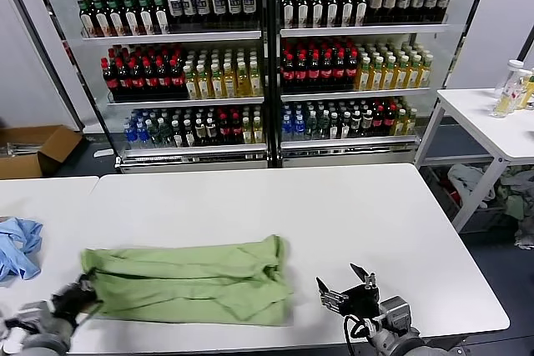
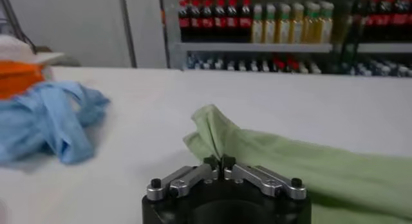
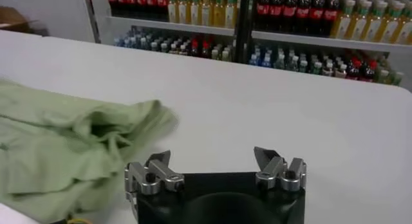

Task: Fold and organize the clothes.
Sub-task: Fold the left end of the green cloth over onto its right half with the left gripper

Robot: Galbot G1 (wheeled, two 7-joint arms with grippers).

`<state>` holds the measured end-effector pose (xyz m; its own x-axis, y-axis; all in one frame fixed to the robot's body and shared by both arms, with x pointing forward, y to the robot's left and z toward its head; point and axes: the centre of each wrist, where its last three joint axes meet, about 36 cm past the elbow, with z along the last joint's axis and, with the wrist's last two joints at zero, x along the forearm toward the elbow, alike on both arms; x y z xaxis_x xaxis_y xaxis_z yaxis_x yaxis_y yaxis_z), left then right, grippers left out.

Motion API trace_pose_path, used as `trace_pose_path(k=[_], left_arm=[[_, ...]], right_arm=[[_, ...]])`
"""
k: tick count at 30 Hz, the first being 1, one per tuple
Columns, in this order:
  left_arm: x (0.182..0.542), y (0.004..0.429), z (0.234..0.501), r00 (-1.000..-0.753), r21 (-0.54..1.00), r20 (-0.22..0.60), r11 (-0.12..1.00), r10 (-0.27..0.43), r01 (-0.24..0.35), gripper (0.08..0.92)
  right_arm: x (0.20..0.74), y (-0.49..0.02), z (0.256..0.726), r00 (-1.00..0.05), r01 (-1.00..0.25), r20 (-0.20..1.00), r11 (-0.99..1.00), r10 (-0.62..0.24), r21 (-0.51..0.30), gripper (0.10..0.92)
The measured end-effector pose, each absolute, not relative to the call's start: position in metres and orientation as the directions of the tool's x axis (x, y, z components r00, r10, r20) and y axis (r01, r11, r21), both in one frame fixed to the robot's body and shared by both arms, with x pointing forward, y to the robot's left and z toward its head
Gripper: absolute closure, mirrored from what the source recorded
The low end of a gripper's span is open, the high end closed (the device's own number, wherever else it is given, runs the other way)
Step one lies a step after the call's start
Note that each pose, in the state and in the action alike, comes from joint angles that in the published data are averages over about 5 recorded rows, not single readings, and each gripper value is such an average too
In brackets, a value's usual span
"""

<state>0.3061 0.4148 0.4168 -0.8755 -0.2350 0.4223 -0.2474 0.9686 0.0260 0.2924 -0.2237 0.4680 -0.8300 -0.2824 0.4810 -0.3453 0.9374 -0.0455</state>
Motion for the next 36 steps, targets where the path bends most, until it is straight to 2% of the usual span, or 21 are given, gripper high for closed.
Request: trace_pose_path(k=[4, 8, 14, 18, 26, 36], left_arm=[[0.308, 0.440, 0.442, -0.886, -0.017, 0.390, 0.961, -0.249, -0.278, 0.900], [0.307, 0.446, 0.464, -0.906, -0.136, 0.372, 0.954, -0.202, -0.269, 0.900], [0.303, 0.423, 0.486, -0.941, -0.364, 0.335, 0.916, -0.039, -0.168, 0.900], [0.299, 0.400, 0.492, -0.950, -0.505, 0.302, 0.859, 0.079, -0.089, 0.900], [0.295, 0.356, 0.488, -0.935, -0.678, 0.253, 0.735, 0.249, 0.012, 0.900], [0.306, 0.300, 0.461, -0.885, -0.759, 0.251, 0.647, 0.392, 0.071, 0.900]], right_arm=[[0.294, -0.223, 0.470, -0.830, -0.351, 0.477, 0.935, -0.289, -0.046, 0.200], [0.297, -0.224, 0.472, -0.833, -0.355, 0.470, 0.934, -0.292, -0.048, 0.200], [0.297, -0.224, 0.474, -0.836, -0.354, 0.466, 0.934, -0.292, -0.050, 0.200], [0.296, -0.225, 0.475, -0.837, -0.354, 0.464, 0.934, -0.291, -0.052, 0.200], [0.296, -0.225, 0.477, -0.838, -0.357, 0.459, 0.933, -0.295, -0.053, 0.200], [0.299, -0.226, 0.479, -0.841, -0.358, 0.453, 0.932, -0.295, -0.058, 0.200]])
